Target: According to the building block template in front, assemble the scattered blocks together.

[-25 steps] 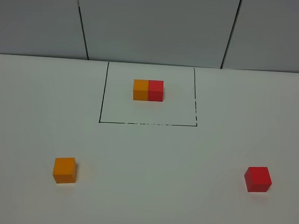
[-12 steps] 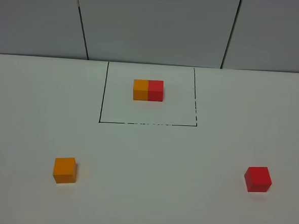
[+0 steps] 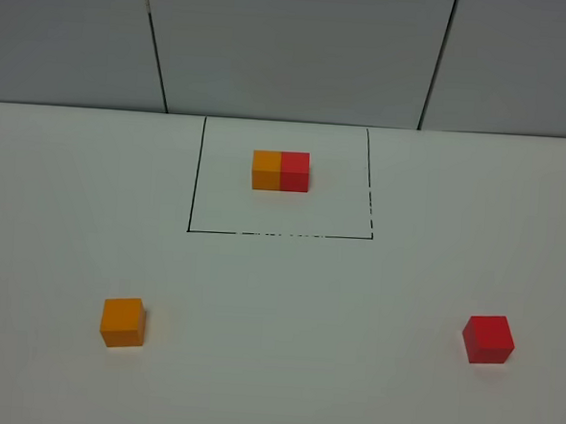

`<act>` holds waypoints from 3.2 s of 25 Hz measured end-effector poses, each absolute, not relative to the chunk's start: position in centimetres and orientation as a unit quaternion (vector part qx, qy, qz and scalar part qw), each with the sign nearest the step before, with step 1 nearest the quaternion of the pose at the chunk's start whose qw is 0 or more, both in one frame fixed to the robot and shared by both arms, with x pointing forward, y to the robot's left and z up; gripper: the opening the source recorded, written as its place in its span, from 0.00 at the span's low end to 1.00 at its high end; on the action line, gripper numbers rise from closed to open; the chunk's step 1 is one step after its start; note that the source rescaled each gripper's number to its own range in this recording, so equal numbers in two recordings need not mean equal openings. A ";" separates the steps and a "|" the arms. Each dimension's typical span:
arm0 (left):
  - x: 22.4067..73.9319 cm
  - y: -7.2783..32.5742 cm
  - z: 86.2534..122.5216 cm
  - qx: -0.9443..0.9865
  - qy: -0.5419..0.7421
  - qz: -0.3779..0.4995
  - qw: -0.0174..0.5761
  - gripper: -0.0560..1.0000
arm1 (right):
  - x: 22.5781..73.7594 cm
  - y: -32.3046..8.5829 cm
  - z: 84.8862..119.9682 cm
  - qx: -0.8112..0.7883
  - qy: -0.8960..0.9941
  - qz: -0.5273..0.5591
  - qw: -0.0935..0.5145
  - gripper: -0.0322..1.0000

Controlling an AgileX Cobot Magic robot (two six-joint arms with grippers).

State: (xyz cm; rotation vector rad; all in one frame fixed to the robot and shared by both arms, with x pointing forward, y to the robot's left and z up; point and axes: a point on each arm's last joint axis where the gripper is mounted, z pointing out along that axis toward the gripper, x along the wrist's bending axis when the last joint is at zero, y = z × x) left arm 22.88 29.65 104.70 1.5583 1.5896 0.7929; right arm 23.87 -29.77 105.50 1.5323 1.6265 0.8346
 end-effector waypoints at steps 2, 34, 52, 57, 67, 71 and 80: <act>22.9 29.7 104.7 0.610 0.622 0.310 0.380 0.55 | 23.9 -29.8 105.5 0.597 0.634 0.325 0.369 0.64; 35.8 28.6 112.6 0.613 0.736 0.118 0.263 0.77 | 23.9 -29.8 105.5 0.597 0.634 0.325 0.369 0.64; 45.4 26.6 108.0 0.673 0.732 -0.011 0.103 0.77 | 23.9 -29.8 105.5 0.597 0.634 0.325 0.369 0.64; 46.8 25.3 106.0 0.692 0.720 -0.002 0.052 0.77 | 23.9 -29.8 105.5 0.597 0.634 0.325 0.369 0.64; 50.3 24.4 103.5 0.678 0.729 0.031 0.089 0.77 | 23.9 -29.8 105.5 0.597 0.634 0.325 0.369 0.64; 51.9 23.6 100.9 0.680 0.728 0.004 0.089 0.77 | 23.9 -29.8 105.5 0.597 0.634 0.325 0.369 0.64; 53.6 21.7 96.4 0.706 0.705 -0.034 0.065 0.77 | 23.9 -29.8 105.5 0.597 0.634 0.325 0.369 0.64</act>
